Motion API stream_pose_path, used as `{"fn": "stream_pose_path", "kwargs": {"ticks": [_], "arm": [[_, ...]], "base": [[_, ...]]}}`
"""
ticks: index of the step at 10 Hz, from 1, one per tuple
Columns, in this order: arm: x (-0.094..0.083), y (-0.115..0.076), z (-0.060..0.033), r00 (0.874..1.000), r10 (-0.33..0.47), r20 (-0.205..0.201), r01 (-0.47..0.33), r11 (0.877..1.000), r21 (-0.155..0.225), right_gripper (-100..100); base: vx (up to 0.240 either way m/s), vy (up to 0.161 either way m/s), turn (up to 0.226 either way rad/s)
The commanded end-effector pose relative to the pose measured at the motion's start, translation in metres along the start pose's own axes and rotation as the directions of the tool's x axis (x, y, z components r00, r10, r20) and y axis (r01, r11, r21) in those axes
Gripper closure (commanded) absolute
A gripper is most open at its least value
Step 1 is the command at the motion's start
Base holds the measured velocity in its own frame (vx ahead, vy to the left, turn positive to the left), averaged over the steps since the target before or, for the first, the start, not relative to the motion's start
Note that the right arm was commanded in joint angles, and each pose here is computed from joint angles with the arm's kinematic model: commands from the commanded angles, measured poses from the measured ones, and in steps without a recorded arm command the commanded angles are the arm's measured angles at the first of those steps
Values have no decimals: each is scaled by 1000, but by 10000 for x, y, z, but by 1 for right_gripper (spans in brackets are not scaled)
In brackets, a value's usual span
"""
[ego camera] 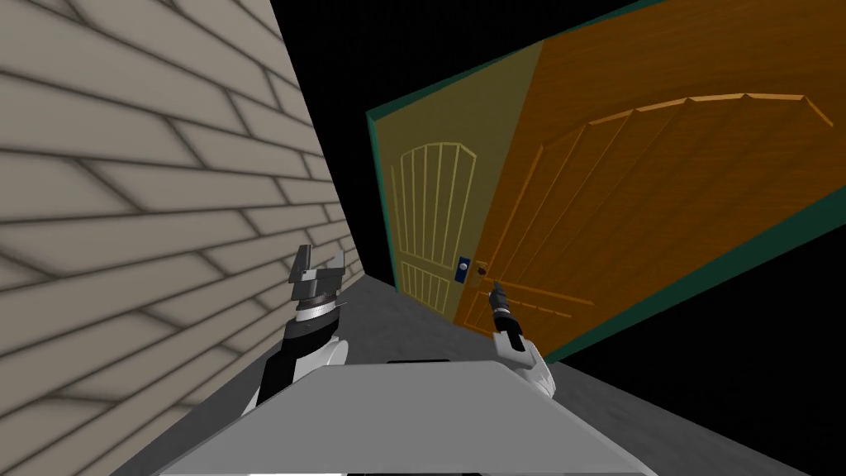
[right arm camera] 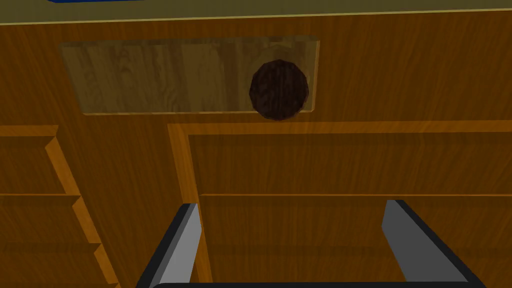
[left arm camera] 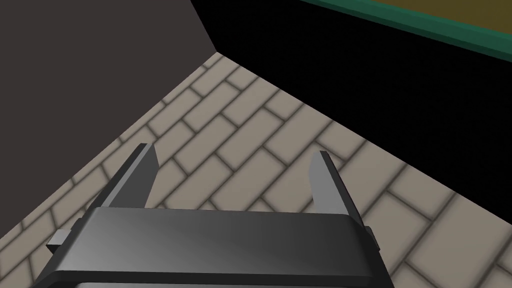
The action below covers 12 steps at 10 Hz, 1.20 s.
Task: Pull the door open
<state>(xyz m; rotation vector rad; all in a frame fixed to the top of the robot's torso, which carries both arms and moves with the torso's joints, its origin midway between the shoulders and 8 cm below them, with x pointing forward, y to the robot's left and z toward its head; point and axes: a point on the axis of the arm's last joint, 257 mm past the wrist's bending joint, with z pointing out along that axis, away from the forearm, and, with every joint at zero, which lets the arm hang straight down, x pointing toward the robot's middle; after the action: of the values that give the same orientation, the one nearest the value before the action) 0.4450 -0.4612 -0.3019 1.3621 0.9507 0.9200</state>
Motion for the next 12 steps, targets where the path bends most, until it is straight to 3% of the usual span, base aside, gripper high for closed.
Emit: {"fn": "stream_pose_path", "kwargs": {"ticks": [1, 2, 3, 6, 9, 12], "arm": [[162, 57, 30, 1000, 14, -26, -14, 1000, -11, -100], [91, 45, 14, 1000, 8, -16, -8, 1000, -7, -100], [-160, -33, -44, 1000, -10, 20, 10, 1000, 12, -100], [-506, -126, -126, 997, -35, 71, 33, 999, 36, -100], [-458, -110, -95, 997, -31, 66, 29, 999, 29, -100], [-80, 4, 32, 1000, -2, 16, 2, 1000, -4, -100]], "base": [[-136, 83, 117], [-61, 41, 19], [-25, -48, -191], [71, -127, -122], [125, -89, 16], [218, -2, 127]]}}
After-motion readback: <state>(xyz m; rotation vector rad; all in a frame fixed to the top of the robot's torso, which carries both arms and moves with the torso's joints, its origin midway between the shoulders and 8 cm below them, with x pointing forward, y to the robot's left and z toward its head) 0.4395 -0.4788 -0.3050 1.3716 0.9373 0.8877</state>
